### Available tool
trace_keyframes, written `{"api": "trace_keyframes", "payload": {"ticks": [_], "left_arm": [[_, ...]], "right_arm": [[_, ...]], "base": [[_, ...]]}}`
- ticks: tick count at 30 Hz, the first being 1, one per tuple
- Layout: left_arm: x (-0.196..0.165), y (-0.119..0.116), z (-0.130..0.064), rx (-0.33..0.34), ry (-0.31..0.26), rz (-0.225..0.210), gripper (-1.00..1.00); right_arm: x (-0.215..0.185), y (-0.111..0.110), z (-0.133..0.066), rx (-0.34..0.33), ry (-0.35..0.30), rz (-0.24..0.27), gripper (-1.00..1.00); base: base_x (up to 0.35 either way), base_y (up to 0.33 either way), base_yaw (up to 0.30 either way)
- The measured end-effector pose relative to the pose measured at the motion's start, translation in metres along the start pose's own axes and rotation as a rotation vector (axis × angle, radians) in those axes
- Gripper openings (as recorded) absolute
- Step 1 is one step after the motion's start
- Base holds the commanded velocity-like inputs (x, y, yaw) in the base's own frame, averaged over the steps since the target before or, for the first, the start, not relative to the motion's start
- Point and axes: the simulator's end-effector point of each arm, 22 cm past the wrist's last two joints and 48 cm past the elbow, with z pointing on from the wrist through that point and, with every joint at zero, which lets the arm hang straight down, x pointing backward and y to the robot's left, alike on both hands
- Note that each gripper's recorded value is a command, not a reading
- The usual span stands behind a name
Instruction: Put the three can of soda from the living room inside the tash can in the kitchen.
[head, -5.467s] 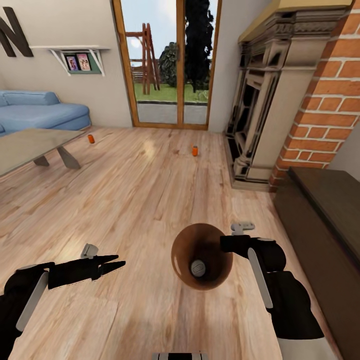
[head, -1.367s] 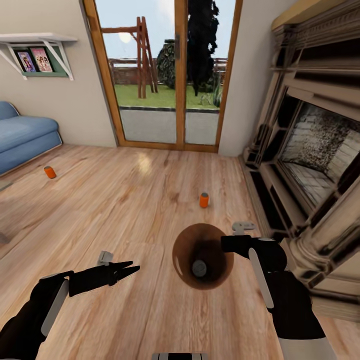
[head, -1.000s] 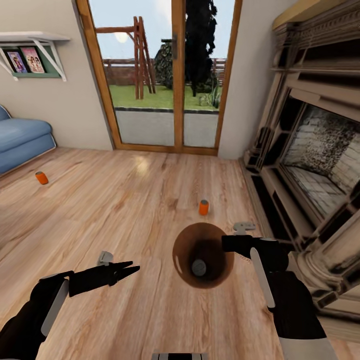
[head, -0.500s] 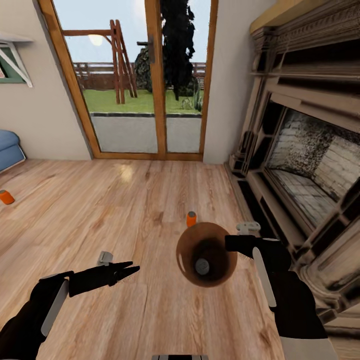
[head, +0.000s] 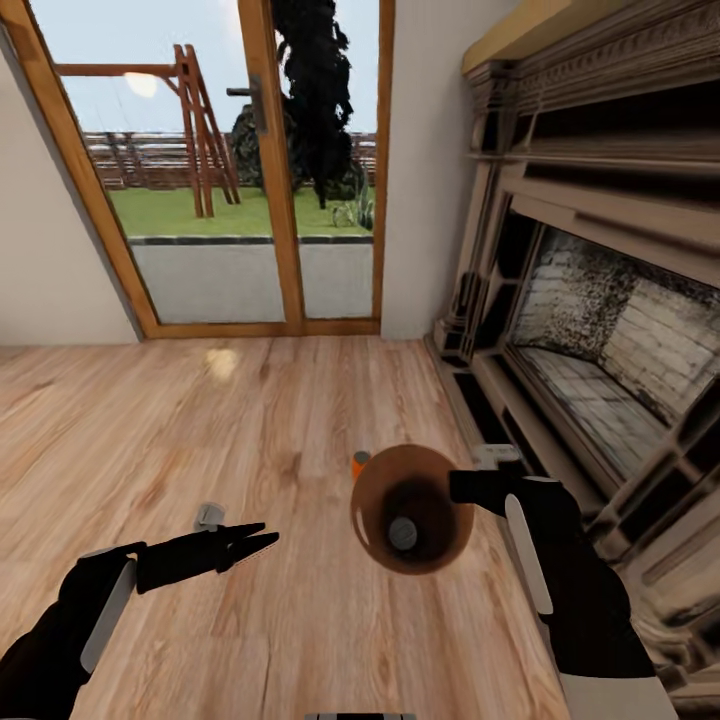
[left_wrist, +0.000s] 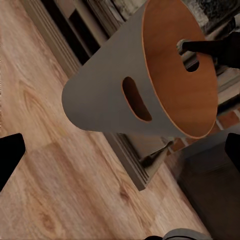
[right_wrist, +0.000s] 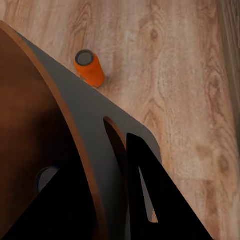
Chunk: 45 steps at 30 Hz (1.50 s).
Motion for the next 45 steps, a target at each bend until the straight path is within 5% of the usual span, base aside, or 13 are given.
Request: {"api": "trace_keyframes", "payload": {"ticks": [10, 36, 45], "left_arm": [[-0.002, -0.002, -0.002, 0.002, -0.003, 0.007, 1.0], [-0.013, -0.013, -0.002, 0.021, -0.018, 0.043, 1.0], [-0.029, -0.03, -0.004, 0.036, -0.035, 0.109, 1.0]], "right_arm": [[-0.002, 0.0, -0.002, -0.002, -0.005, 0.003, -1.0], [-0.004, -0.002, -0.004, -0.001, -0.011, 0.017, -1.0], [-0.008, -0.005, -0.008, 0.01, -0.021, 0.016, -1.0]], "base": [[0.278, 0.083, -0.075], [0.007, 0.001, -0.025], [0.113, 0.039, -0.198]]}}
